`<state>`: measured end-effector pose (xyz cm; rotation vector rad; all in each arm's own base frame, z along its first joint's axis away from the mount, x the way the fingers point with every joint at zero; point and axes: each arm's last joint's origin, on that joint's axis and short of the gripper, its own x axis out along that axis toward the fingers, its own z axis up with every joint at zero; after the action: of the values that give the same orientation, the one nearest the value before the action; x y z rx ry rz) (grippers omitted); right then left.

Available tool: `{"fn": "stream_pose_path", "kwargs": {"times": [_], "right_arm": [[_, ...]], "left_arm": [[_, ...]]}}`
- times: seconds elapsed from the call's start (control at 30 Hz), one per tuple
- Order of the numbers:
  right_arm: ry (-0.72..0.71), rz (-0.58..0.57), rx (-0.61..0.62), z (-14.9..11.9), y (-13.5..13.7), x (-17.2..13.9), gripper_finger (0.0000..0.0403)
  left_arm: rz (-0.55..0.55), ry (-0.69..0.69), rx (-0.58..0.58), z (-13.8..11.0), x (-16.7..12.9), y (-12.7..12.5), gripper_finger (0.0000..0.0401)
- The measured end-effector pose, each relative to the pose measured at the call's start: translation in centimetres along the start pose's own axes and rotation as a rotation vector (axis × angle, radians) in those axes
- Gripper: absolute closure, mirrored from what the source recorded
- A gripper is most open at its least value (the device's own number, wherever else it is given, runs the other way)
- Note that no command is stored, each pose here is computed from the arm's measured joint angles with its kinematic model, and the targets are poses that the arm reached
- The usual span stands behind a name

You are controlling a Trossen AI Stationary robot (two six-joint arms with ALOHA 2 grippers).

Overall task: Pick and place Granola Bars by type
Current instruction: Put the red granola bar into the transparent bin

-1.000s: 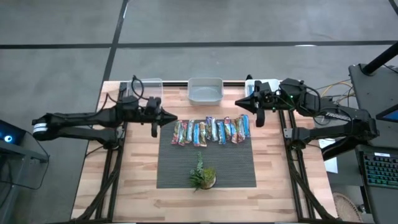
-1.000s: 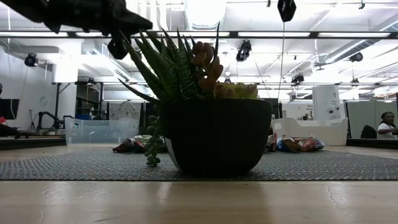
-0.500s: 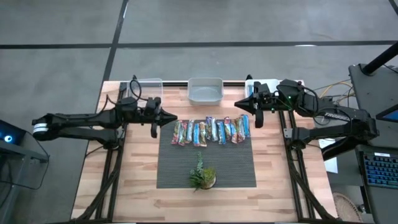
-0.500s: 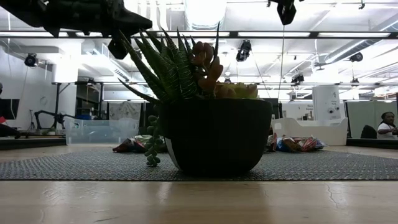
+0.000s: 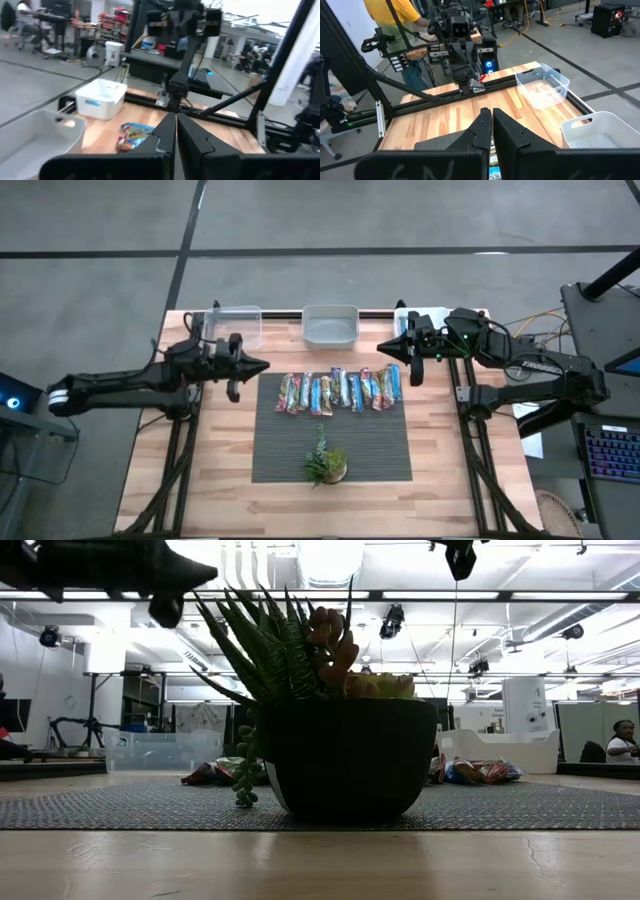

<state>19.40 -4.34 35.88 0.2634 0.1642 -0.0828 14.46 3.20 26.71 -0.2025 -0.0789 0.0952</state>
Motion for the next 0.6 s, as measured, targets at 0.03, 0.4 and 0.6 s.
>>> {"fn": "stream_pose_path", "kwargs": {"times": [0.03,0.4,0.6], "right_arm": [[0.0,0.0,-0.002,0.0,0.0,0.0,0.0394],[-0.012,-0.054,-0.001,0.0,-0.2,0.0,0.0394],[-0.012,-0.054,0.001,0.0,-0.2,0.0,0.0394]], "left_arm": [[0.013,-0.003,-0.013,-0.2,-0.2,0.1,0.0401],[0.187,0.027,-0.153,0.6,-0.4,0.4,0.0401],[0.243,0.133,-0.204,3.6,-0.1,0.0,0.0394]]}}
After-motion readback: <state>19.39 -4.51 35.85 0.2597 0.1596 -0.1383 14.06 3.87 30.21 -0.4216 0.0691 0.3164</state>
